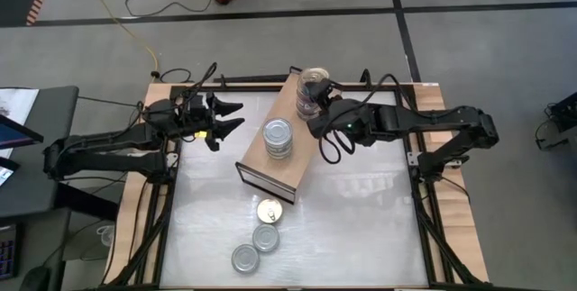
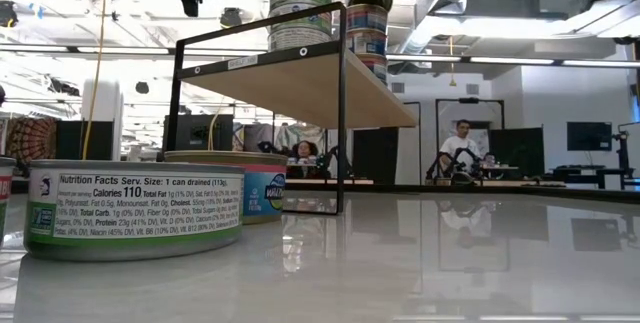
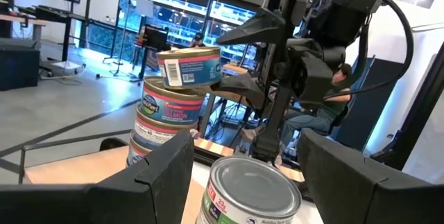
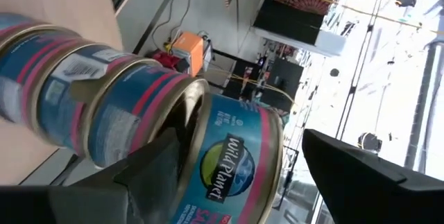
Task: Stack canned seafood by type on shelf
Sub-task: Stack the blue tuna can on top of the stacked blue tuna cans on the shelf, then stack the green tuna can on top of the stacked green tuna can on the shelf
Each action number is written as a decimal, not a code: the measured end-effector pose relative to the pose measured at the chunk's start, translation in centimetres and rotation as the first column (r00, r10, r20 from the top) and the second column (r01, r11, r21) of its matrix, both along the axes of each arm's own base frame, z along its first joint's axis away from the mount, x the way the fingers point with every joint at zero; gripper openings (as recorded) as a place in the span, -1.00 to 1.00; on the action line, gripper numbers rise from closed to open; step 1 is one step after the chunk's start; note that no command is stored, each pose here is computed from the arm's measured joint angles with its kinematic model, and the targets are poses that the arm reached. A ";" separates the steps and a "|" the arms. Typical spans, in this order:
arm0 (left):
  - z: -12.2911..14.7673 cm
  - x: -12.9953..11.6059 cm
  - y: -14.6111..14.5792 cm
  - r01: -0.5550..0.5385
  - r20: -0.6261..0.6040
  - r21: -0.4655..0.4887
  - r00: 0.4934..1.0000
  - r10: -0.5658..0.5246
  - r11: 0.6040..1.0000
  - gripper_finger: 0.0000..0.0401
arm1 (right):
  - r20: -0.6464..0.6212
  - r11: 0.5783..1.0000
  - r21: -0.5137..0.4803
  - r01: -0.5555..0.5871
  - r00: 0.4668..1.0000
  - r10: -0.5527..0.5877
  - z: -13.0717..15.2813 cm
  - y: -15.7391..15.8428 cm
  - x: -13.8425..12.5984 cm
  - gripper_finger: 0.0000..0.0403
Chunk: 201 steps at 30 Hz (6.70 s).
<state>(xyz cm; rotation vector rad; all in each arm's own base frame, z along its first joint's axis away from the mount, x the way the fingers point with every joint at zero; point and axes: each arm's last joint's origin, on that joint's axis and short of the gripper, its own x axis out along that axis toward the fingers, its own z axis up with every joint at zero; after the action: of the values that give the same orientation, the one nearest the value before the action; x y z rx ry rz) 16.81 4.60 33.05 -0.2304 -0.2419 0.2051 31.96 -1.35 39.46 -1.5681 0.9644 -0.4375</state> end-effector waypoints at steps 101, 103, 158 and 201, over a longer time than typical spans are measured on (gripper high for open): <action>-7.2 -1.2 -20.6 0.321 -0.358 -0.299 0.835 -0.417 0.899 0.19 | 0.384 0.018 0.911 -0.412 0.832 -0.400 -27.1 26.0 8.4 0.56; -7.1 -1.2 -20.6 0.322 -0.354 -0.301 0.836 -0.418 0.898 0.19 | 0.387 0.018 0.909 -0.416 0.828 -0.406 -27.3 25.9 8.9 0.52; -6.9 -1.2 -20.5 0.289 -0.334 -0.277 0.865 -0.374 0.916 0.19 | -0.290 -0.161 0.957 0.243 0.746 -0.599 -20.2 13.7 -7.8 0.30; -6.0 -1.1 -21.1 0.483 -0.323 -0.095 0.812 -0.486 0.871 0.19 | -0.449 -0.257 0.890 0.376 0.629 -0.635 -24.4 8.1 -7.9 -0.77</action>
<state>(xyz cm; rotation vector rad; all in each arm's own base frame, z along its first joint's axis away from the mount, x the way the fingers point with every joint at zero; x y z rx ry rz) 15.66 -16.47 27.03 -0.2548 0.1665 -0.2665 24.01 6.78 15.08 0.3916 1.3062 -0.3158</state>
